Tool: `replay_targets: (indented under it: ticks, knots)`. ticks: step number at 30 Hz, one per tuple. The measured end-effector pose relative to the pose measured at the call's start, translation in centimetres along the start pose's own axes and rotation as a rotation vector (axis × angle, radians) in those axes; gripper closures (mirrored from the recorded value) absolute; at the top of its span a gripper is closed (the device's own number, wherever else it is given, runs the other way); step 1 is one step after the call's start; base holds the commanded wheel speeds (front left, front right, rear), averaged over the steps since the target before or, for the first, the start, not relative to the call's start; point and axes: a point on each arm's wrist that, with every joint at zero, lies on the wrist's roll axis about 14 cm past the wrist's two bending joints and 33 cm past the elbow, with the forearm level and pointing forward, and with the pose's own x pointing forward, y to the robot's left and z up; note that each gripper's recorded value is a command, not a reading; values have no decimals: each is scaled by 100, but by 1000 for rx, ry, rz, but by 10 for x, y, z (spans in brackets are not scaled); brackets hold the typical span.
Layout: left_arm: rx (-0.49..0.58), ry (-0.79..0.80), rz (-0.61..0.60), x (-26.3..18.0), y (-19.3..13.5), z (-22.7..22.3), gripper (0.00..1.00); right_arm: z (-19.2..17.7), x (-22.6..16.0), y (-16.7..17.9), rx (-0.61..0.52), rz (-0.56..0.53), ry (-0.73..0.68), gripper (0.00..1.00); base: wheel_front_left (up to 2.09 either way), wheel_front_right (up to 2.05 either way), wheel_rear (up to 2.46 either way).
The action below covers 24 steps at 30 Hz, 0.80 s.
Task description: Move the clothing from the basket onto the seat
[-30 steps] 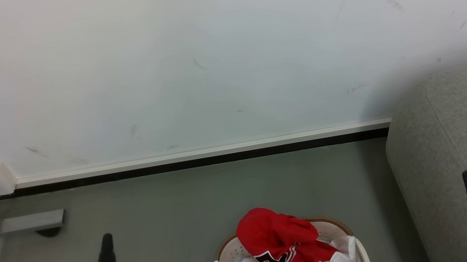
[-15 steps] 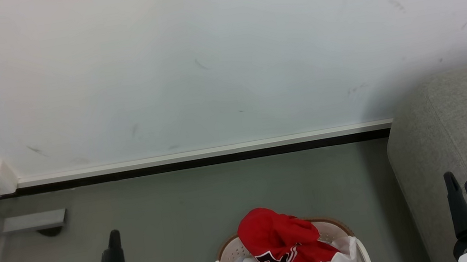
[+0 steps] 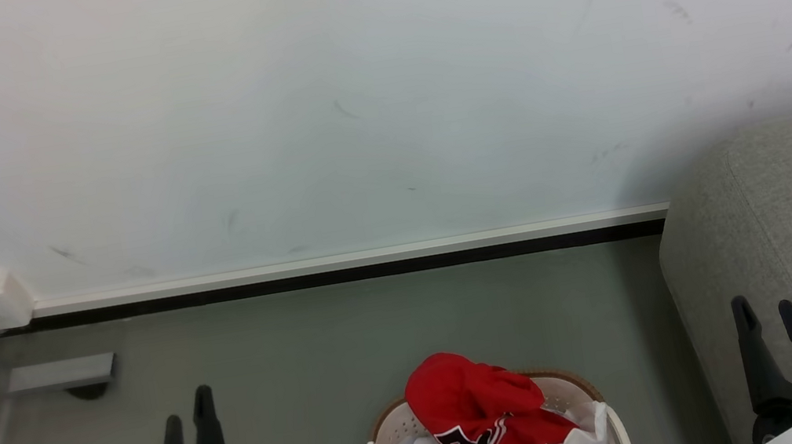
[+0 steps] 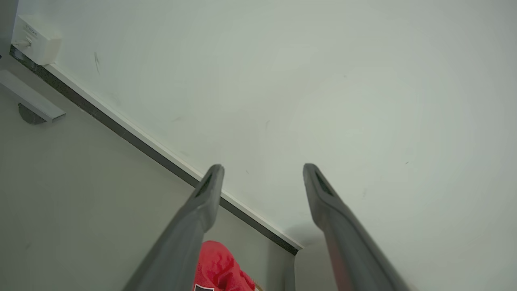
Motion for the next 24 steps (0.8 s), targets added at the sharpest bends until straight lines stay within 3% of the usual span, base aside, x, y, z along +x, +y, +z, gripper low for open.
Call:
replay_targets:
  ticks: [24]
  knots:
    - [306,-56,-60,-5,-12,7,0,-1,-2,10,-265,53,-19,0,0,0,0]
